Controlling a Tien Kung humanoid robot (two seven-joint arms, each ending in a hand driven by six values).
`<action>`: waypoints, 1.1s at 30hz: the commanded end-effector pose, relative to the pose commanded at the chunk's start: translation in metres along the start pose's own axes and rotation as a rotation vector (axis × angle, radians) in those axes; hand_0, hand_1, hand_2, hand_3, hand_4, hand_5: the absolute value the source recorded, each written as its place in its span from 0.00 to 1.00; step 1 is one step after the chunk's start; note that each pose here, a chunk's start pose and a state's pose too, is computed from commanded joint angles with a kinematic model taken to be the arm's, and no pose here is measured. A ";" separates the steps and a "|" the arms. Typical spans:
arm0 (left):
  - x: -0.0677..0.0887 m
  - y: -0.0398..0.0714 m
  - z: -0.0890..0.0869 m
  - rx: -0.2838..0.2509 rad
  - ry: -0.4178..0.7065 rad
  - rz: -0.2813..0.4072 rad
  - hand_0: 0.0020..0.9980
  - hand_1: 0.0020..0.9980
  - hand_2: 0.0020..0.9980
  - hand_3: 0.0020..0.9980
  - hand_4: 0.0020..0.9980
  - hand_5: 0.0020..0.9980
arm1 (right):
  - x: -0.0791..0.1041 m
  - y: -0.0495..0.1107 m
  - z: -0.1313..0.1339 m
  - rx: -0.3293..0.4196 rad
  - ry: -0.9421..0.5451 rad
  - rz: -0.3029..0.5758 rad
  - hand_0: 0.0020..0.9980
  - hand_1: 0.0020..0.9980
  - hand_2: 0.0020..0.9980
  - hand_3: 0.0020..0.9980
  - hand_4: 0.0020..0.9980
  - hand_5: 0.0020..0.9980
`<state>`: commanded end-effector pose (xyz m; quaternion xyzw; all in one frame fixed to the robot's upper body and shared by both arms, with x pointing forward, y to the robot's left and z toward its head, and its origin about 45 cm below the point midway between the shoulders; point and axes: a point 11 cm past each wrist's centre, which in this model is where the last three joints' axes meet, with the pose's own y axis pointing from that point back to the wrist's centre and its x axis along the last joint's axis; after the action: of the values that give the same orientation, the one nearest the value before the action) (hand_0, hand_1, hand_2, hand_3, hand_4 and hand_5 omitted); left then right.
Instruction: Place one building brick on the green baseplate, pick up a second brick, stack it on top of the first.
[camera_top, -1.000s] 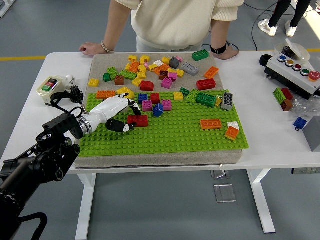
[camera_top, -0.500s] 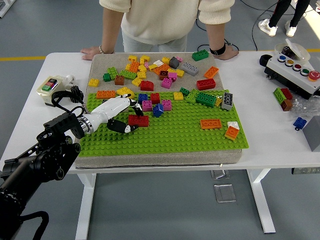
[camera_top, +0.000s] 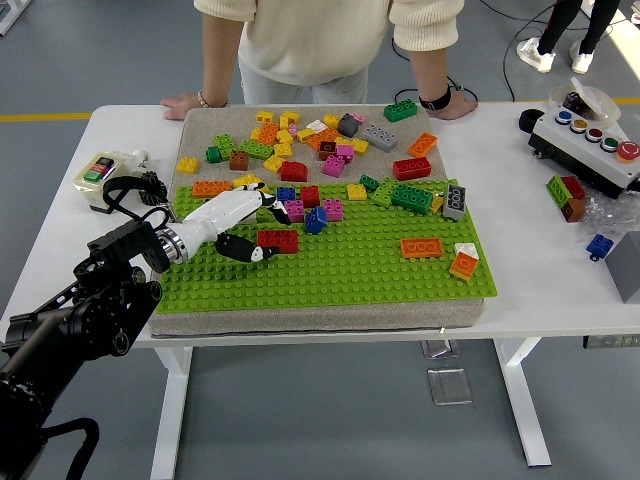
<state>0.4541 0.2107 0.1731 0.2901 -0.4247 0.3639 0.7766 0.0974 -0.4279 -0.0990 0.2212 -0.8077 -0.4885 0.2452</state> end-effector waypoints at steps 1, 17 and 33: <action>0.000 0.000 0.000 0.001 -0.001 -0.001 1.00 0.84 0.66 0.63 0.80 0.10 | 0.000 0.000 0.000 0.000 0.000 0.000 0.74 0.67 0.72 0.60 0.92 0.49; -0.004 -0.006 -0.006 0.031 -0.009 -0.031 1.00 0.85 0.68 0.65 0.82 0.14 | -0.002 0.000 0.002 -0.004 0.006 -0.004 0.74 0.67 0.72 0.60 0.92 0.49; -0.010 -0.007 -0.009 0.044 -0.032 -0.033 1.00 0.82 0.61 0.57 0.66 0.03 | -0.003 0.000 0.001 -0.004 0.001 -0.007 0.74 0.67 0.72 0.60 0.92 0.49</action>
<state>0.4597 0.2107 0.1589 0.3199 -0.4241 0.3556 0.7690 0.0994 -0.4254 -0.0995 0.2239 -0.8059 -0.4906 0.2444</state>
